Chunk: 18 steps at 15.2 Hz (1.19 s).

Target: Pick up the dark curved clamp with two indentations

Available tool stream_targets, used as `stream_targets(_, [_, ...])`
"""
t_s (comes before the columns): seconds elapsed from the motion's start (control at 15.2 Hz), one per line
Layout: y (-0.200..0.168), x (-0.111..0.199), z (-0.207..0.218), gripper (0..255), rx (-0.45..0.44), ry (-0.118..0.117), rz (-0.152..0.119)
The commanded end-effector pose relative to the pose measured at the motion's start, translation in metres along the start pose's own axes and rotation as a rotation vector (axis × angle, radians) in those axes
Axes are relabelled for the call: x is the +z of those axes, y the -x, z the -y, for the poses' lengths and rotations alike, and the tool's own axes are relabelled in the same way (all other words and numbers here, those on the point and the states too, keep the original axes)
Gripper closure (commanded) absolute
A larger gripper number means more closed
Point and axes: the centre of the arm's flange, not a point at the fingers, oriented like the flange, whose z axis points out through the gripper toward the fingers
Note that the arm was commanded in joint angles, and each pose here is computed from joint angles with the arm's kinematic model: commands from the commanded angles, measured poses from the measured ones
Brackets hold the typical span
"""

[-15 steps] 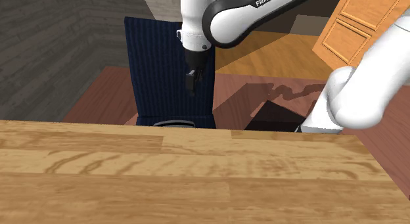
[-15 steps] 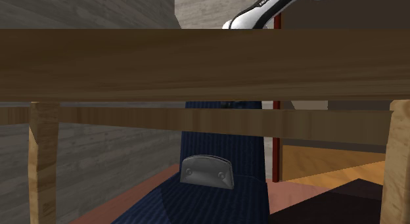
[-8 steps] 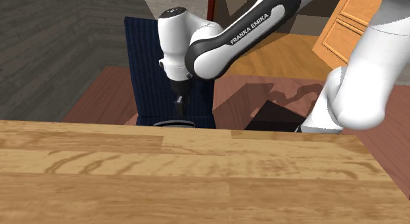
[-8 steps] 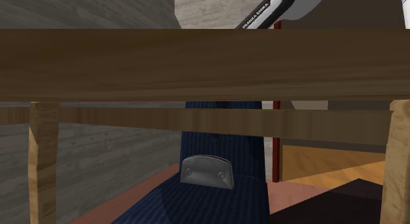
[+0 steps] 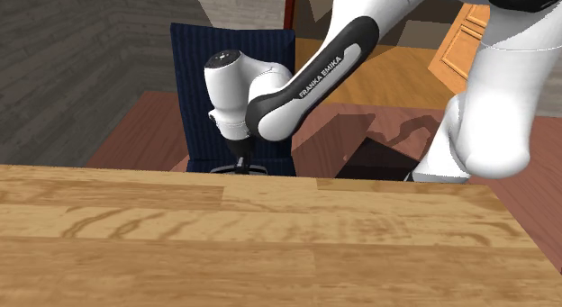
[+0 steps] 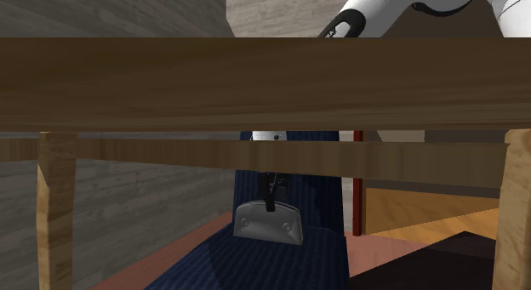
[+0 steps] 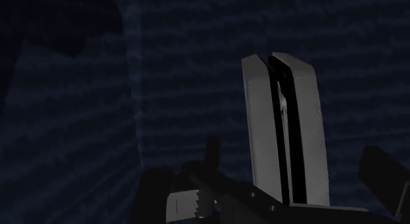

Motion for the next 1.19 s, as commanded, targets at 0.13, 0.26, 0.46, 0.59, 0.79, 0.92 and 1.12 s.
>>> stream_targets(0.13, [-0.004, 0.02, 0.002, 0, -0.001, 0.0, 0.0])
stream_targets(0.26, [-0.004, 0.018, 0.002, 255, -0.001, 0.0, 0.0])
stream_targets(0.46, [-0.004, 0.018, 0.002, 255, -0.001, 0.0, 0.0])
stream_targets(0.59, [-0.004, 0.018, 0.003, 255, -0.001, 0.0, 0.0])
stream_targets(0.79, [-0.004, 0.018, 0.003, 255, -0.001, 0.0, 0.0])
stream_targets(0.92, [-0.003, 0.014, 0.001, 255, -0.001, 0.0, 0.0])
stream_targets(1.12, [-0.001, -0.001, 0.001, 255, -0.001, 0.0, 0.0])
